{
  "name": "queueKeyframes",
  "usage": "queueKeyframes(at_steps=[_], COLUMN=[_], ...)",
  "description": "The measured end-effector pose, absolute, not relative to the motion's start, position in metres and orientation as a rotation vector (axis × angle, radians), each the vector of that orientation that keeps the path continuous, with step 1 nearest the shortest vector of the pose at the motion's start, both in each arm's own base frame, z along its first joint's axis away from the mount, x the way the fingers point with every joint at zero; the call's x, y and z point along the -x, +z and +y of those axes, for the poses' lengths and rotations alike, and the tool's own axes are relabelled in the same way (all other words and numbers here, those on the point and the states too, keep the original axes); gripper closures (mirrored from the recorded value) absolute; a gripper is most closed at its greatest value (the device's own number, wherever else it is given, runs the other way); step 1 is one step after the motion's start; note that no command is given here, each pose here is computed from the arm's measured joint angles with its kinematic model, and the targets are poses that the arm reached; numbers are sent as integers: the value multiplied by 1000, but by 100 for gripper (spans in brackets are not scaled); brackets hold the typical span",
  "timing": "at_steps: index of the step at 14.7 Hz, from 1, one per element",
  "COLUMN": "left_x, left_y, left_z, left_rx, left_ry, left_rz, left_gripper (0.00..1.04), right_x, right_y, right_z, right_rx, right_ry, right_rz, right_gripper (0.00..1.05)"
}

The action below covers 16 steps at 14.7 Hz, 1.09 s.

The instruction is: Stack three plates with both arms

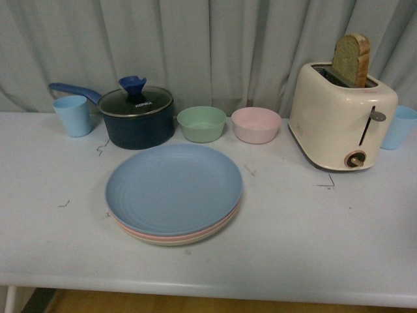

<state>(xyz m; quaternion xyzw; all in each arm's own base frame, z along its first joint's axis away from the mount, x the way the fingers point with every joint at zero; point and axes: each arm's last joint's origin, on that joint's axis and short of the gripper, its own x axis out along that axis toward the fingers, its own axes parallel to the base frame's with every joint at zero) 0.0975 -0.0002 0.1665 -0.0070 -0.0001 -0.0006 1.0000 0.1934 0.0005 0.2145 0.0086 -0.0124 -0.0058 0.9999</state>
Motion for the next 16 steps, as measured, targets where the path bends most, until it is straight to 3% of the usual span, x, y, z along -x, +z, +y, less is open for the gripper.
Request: queueKeyframes(at_steps=[1, 6, 16], left_x=[-98, -98, -98], left_y=[166, 166, 167], left_z=[0, 0, 0], left_rx=[14, 14, 14], left_ry=[-2, -2, -2], left_rz=[0, 0, 0], left_gripper=[7, 7, 7], right_x=[-177, -143, -117], right_y=[198, 161, 171], right_z=[-2, 0, 0], right_rx=[-11, -6, -6], right_ry=[-25, -1, -1], right_rz=[-20, 29, -15], right_gripper=[103, 103, 103])
